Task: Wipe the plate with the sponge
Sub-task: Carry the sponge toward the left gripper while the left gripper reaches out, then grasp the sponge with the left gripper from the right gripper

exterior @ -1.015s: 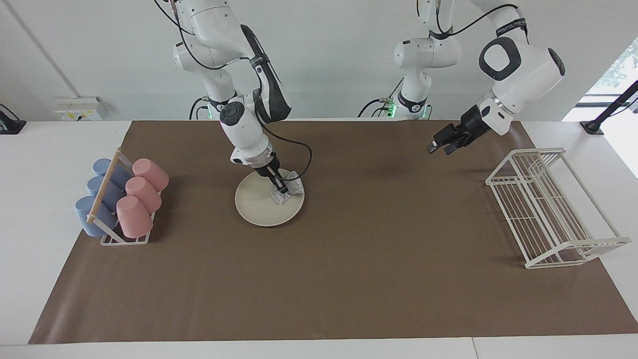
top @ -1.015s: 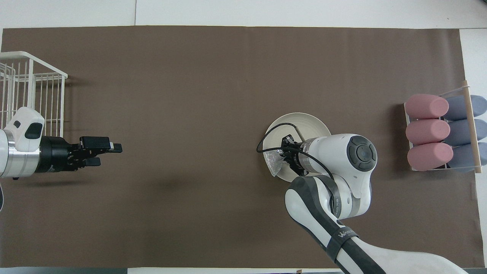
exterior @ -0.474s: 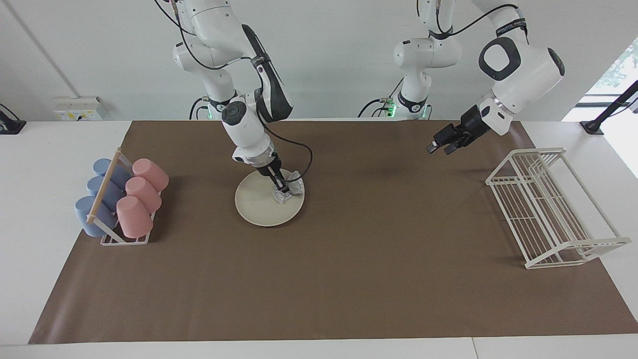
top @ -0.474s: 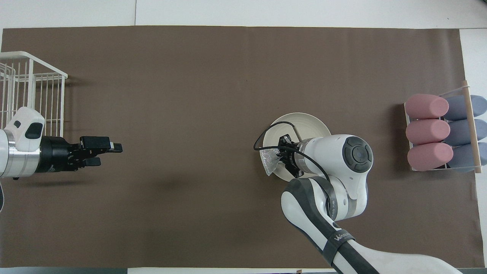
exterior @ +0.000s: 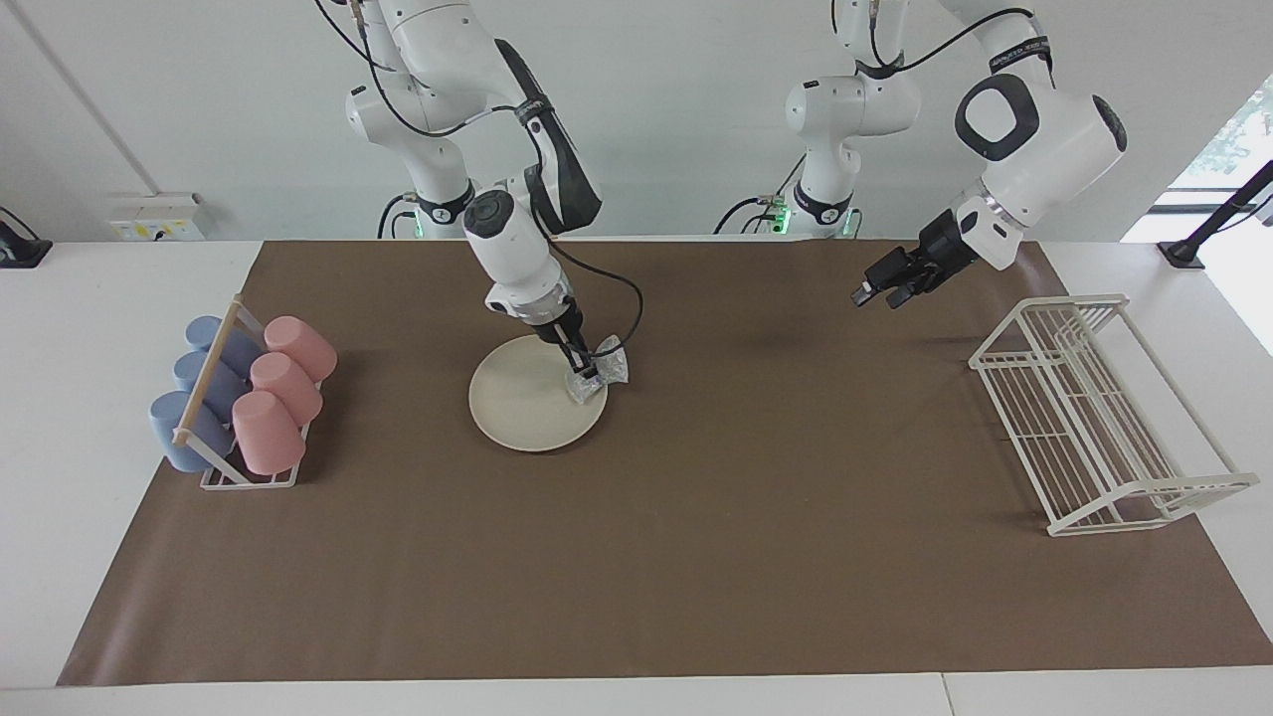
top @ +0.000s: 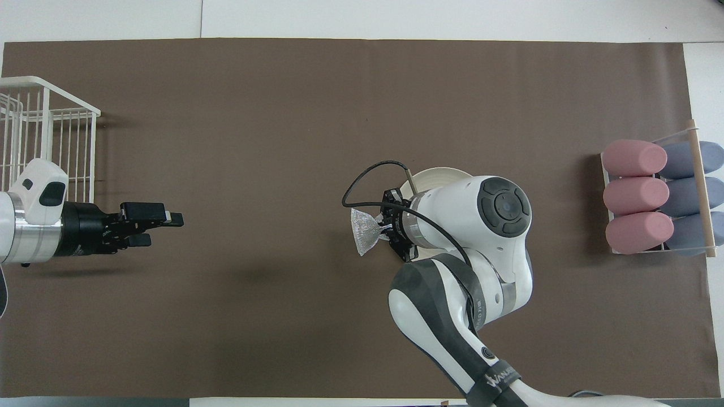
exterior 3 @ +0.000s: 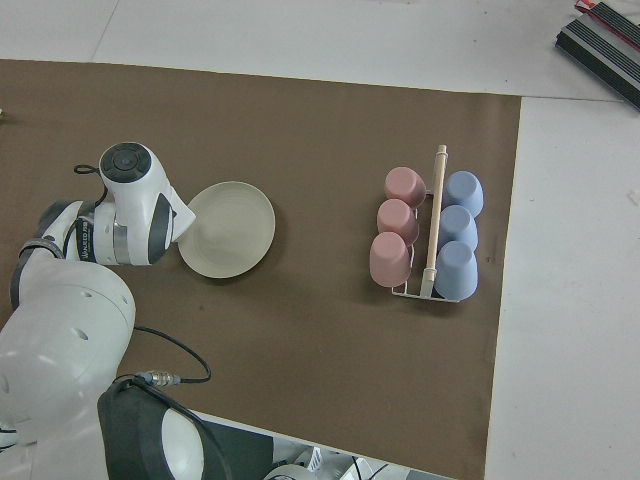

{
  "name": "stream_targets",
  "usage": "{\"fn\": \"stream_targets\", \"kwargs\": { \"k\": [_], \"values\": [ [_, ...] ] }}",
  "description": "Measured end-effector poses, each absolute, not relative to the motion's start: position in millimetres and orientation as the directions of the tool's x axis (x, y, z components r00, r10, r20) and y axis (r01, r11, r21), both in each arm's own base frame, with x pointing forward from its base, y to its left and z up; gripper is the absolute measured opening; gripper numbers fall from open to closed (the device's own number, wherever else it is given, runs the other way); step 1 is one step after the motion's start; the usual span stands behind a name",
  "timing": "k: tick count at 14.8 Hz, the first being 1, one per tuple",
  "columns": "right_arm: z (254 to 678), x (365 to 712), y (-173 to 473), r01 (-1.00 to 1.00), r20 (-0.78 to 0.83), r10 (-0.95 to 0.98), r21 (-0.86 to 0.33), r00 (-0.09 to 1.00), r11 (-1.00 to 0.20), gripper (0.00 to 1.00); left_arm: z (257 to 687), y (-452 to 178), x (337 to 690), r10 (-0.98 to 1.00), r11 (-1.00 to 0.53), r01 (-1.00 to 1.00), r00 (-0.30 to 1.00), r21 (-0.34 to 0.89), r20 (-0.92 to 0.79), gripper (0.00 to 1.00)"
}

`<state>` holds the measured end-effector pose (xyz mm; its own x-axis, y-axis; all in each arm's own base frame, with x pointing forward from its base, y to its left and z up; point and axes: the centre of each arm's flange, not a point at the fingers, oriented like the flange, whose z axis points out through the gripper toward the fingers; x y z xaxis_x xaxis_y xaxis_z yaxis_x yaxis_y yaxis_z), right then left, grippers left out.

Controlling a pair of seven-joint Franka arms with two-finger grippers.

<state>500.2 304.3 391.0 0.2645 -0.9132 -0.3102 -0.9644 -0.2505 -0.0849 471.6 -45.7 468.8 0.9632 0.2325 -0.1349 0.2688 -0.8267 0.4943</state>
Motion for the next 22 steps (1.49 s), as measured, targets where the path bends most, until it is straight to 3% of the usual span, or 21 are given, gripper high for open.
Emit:
{"fn": "stream_targets", "kwargs": {
  "k": [6,9,14,22],
  "values": [
    [530,490,363,-0.97,-0.148,-0.958,-0.029,0.245,-0.243,0.1,484,-85,474,0.263,-0.588,0.352,0.935,0.728,-0.239,1.0],
    [571,481,360,-0.976,-0.137,-0.967,0.002,0.216,-0.218,0.1,492,-105,472,0.235,-0.476,0.367,0.929,0.799,-0.287,1.0],
    [579,462,370,-0.989,-0.123,-0.983,0.038,0.139,-0.145,0.1,505,-136,465,0.151,-0.336,0.359,0.933,0.871,-0.327,1.0],
    [578,462,370,-0.989,-0.123,-0.983,0.039,0.136,-0.142,0.1,495,-224,427,-0.047,-0.366,0.264,0.952,0.892,-0.301,1.0]
  ]
}}
